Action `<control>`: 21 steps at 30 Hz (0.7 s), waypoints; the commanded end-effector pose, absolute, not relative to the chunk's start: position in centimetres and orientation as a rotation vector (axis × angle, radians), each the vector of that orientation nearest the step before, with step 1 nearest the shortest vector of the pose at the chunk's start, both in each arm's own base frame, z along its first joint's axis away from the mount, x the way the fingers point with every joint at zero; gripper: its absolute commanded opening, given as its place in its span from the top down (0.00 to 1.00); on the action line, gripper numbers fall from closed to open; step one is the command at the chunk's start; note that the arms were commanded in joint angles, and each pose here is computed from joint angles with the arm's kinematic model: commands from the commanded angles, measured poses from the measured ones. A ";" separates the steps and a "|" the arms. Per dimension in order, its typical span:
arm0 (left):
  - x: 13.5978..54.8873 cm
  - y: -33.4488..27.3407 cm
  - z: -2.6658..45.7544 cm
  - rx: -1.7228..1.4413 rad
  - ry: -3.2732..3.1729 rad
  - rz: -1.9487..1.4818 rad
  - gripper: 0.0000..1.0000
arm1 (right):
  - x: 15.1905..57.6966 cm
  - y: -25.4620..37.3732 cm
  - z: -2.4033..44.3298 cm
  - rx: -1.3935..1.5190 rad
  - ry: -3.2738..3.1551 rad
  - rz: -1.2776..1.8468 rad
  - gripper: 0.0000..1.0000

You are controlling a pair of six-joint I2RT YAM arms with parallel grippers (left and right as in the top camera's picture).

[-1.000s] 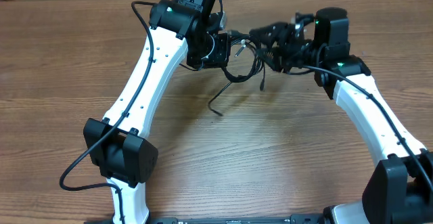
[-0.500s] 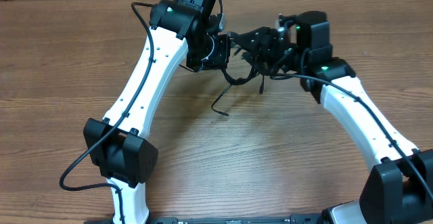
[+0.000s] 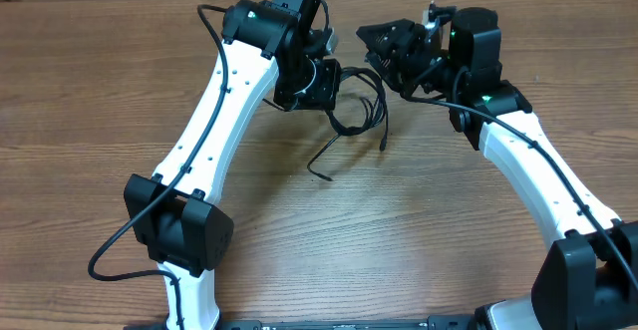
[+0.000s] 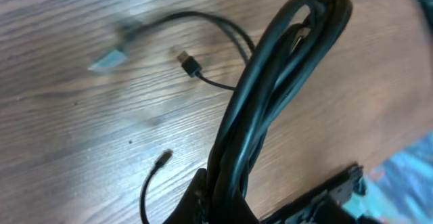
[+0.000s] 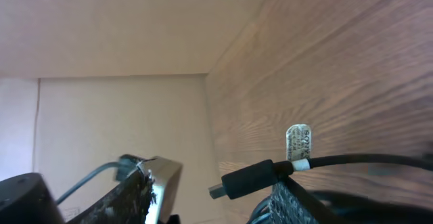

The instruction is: Untangle cables

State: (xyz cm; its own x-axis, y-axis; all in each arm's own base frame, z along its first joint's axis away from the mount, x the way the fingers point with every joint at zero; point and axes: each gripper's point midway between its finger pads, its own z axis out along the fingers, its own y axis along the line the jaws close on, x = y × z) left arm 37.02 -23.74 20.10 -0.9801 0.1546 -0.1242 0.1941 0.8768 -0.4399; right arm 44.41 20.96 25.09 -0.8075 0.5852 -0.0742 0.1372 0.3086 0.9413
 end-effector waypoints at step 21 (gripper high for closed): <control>41.0 -21.2 28.9 0.691 2.458 -0.754 0.96 | 38.7 16.4 24.7 0.104 2.367 1.203 0.30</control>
State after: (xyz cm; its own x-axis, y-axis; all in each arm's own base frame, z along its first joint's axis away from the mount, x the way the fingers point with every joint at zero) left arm 40.91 -21.39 24.84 -0.7648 0.4171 -0.4911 0.6090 0.7169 -0.3395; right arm 39.63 14.98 18.58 -0.9082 0.3802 -0.1751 0.1015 0.6059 0.7891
